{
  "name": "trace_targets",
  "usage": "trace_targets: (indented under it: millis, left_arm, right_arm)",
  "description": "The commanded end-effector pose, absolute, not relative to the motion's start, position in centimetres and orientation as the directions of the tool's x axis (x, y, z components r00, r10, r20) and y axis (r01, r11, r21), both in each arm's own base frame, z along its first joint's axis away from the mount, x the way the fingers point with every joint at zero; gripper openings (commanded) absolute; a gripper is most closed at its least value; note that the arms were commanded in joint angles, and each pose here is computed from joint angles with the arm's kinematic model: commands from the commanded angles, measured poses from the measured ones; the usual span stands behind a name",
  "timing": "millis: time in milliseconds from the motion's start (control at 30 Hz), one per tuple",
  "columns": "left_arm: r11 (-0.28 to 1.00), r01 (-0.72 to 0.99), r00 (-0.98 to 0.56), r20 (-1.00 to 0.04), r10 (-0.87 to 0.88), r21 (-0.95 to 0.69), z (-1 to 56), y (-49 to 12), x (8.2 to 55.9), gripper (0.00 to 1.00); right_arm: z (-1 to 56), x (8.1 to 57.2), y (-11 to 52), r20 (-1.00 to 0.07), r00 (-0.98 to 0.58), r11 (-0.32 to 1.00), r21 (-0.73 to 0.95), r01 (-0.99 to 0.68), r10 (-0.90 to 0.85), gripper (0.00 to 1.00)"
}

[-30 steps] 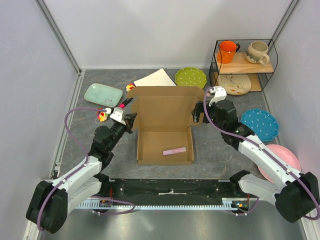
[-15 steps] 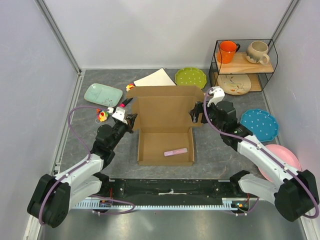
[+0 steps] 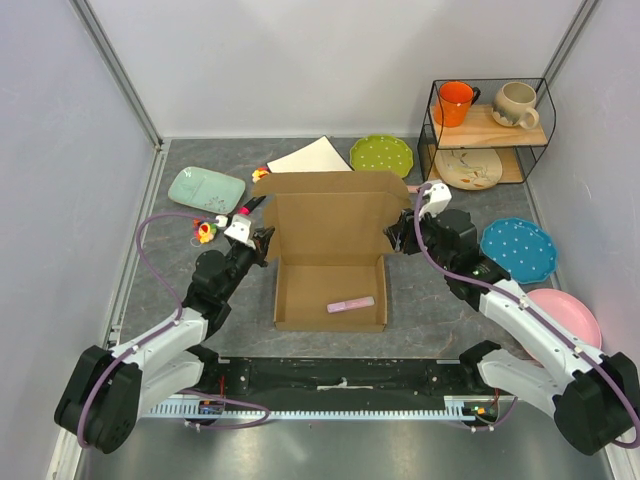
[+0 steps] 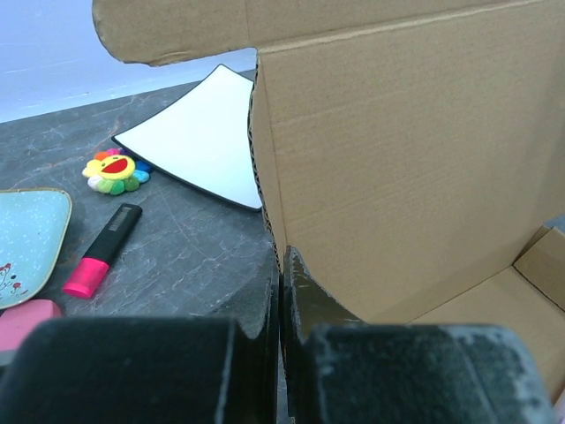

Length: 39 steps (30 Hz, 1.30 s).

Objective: Fold the paper box

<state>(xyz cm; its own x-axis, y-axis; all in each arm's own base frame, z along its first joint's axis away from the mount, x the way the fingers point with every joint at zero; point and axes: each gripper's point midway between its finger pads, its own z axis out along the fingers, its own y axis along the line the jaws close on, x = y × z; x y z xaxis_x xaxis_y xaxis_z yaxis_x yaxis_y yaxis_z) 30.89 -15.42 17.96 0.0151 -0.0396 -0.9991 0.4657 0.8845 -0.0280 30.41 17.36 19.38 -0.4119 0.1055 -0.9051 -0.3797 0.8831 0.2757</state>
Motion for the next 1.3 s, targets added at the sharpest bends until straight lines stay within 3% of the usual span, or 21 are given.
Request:
trace_targets:
  millis: [0,100,133,167,267,433,1000,1167,1267]
  left_arm:
    - [0.89,0.455,0.078,-0.995,-0.069,-0.026,19.8,-15.3,30.9,0.02]
    - [0.892,0.451,0.083,-0.994,-0.076,-0.03,20.0,-15.3,30.9,0.02]
    - [0.892,0.451,0.084,-0.994,-0.071,-0.026,20.0,-15.3,30.8,0.02]
    - [0.895,0.446,0.088,-0.994,-0.068,-0.022,20.1,-15.2,30.9,0.02]
    - [0.899,0.438,0.089,-0.995,-0.048,-0.004,19.9,-14.9,30.8,0.02]
    - [0.894,0.447,0.089,-0.995,-0.048,-0.003,20.0,-15.1,30.7,0.02]
    - [0.875,0.483,0.075,-0.996,-0.039,0.002,19.7,-15.9,30.4,0.02]
    - [0.876,0.483,0.058,-0.997,-0.041,-0.008,19.3,-16.0,30.6,0.02]
    - [0.873,0.488,0.045,-0.997,-0.055,-0.026,19.1,-16.3,30.6,0.02]
  right_arm:
    - [20.8,30.0,18.6,-0.907,-0.398,0.843,0.316,-0.435,0.134,0.49]
    - [20.9,29.3,18.9,-0.904,-0.404,0.83,0.33,-0.449,0.14,0.47]
    - [20.8,29.4,18.4,-0.906,-0.396,0.851,0.32,-0.416,0.146,0.56]
    - [20.9,29.5,17.8,-0.911,-0.385,0.867,0.308,-0.391,0.15,0.76]
    - [21.1,30.3,14.6,-0.933,-0.331,0.935,0.237,-0.263,0.143,0.98]
    - [20.3,31.2,14.2,-0.941,-0.327,0.949,0.176,-0.261,0.084,0.98]
    - [18.9,33.2,18.2,-0.95,-0.295,0.864,0.235,-0.445,0.106,0.97]
    - [19.0,31.9,19.1,-0.929,-0.348,0.831,0.289,-0.476,0.124,0.84]
    - [18.7,31.2,19.1,-0.918,-0.376,0.831,0.304,-0.465,0.126,0.68]
